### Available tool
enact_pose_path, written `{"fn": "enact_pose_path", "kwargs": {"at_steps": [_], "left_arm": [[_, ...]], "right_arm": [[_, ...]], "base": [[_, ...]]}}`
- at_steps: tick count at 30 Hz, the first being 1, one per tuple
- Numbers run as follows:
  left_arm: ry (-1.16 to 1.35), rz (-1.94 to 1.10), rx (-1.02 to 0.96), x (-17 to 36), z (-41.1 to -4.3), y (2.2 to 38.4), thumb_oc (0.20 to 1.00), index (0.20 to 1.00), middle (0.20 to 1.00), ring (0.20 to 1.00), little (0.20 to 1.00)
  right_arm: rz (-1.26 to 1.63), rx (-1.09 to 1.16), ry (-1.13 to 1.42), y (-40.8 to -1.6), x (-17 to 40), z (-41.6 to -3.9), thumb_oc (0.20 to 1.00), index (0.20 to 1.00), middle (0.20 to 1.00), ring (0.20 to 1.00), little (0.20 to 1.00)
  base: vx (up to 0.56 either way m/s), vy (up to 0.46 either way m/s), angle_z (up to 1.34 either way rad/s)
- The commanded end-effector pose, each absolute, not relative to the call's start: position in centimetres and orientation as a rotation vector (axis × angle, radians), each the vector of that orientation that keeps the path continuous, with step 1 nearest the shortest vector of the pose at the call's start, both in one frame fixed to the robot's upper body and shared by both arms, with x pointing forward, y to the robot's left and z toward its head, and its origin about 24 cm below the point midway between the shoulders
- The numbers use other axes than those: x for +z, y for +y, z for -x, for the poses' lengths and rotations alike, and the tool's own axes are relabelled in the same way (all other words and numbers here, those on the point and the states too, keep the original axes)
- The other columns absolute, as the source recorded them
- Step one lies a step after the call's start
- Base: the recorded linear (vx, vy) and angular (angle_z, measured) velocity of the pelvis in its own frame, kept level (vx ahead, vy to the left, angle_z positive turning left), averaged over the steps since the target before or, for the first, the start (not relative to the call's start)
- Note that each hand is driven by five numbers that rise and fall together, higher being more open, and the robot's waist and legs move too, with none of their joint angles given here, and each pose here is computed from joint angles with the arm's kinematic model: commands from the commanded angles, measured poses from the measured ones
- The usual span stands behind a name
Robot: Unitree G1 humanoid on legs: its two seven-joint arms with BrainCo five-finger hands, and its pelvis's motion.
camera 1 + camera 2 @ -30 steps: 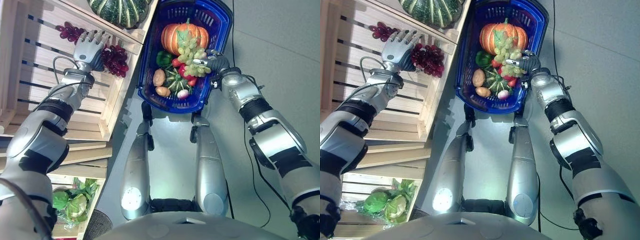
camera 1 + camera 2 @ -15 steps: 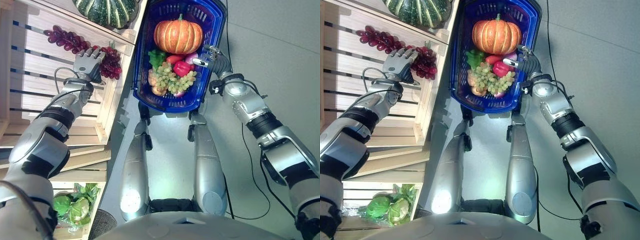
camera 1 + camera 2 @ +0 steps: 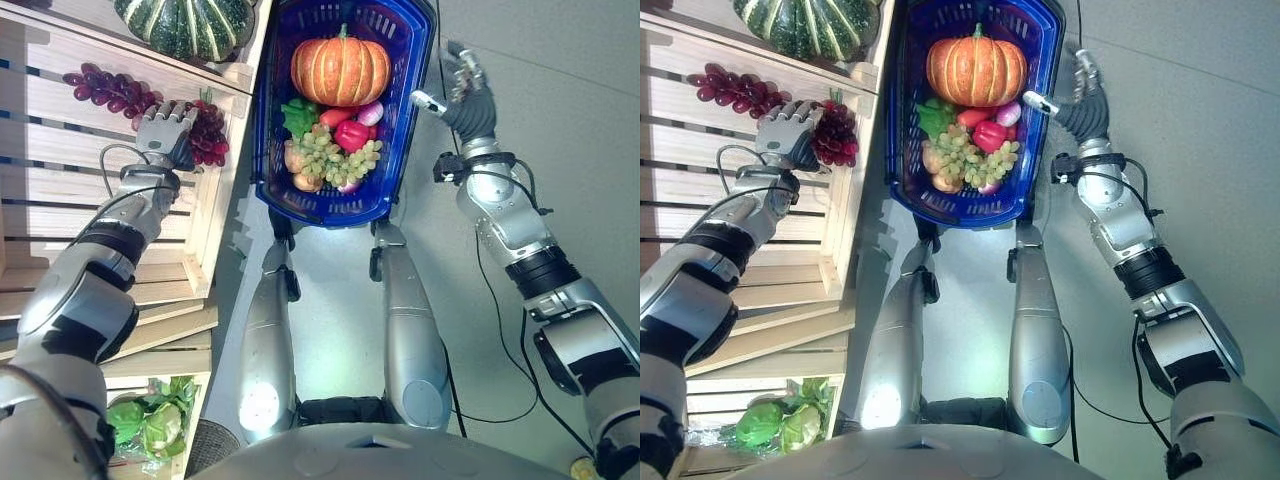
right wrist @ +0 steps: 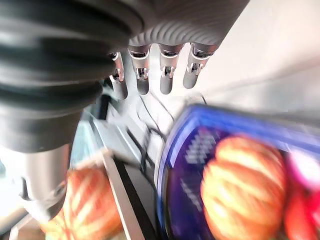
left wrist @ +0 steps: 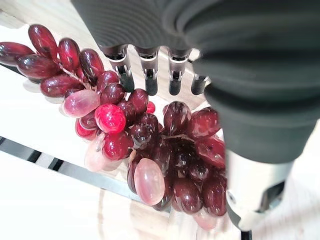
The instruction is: Pick up fruits and vegetables into the basket
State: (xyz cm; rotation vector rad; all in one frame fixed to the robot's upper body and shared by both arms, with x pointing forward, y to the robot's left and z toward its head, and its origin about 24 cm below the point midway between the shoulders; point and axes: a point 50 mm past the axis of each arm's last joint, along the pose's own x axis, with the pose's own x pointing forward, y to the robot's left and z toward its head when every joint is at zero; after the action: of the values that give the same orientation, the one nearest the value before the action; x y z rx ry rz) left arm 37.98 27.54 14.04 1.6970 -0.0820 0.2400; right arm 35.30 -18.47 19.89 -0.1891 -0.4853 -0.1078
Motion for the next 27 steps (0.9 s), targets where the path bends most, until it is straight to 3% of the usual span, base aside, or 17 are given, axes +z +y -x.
{"fn": "enact_pose_path", "kwargs": {"at_steps": [1,5,12,27], "left_arm": [[0.012,-1.75,0.398,13.9,-36.6,31.2,1.0,1.0,1.0,1.0,1.0],[0.078,-1.771,0.412,13.3,-36.3,31.9,1.0,1.0,1.0,1.0,1.0],[0.149,-1.799,0.445,13.4,-36.2,32.6,1.0,1.0,1.0,1.0,1.0],[0.081,-1.842,0.499,15.9,-37.0,32.4,1.0,1.0,1.0,1.0,1.0]], "right_arm": [[0.145,-0.21,-0.614,-19.5,21.1,-33.9,1.0,1.0,1.0,1.0,1.0],[0.124,-0.397,-0.597,-22.0,20.4,-33.9,1.0,1.0,1.0,1.0,1.0],[0.107,-0.525,-0.496,-24.6,19.0,-34.4,1.0,1.0,1.0,1.0,1.0],[0.091,-0.486,-0.489,-24.3,18.6,-34.9,1.0,1.0,1.0,1.0,1.0]], "base": [[0.0,0.0,0.0],[0.0,0.0,0.0],[0.0,0.0,0.0],[0.0,0.0,0.0]]}}
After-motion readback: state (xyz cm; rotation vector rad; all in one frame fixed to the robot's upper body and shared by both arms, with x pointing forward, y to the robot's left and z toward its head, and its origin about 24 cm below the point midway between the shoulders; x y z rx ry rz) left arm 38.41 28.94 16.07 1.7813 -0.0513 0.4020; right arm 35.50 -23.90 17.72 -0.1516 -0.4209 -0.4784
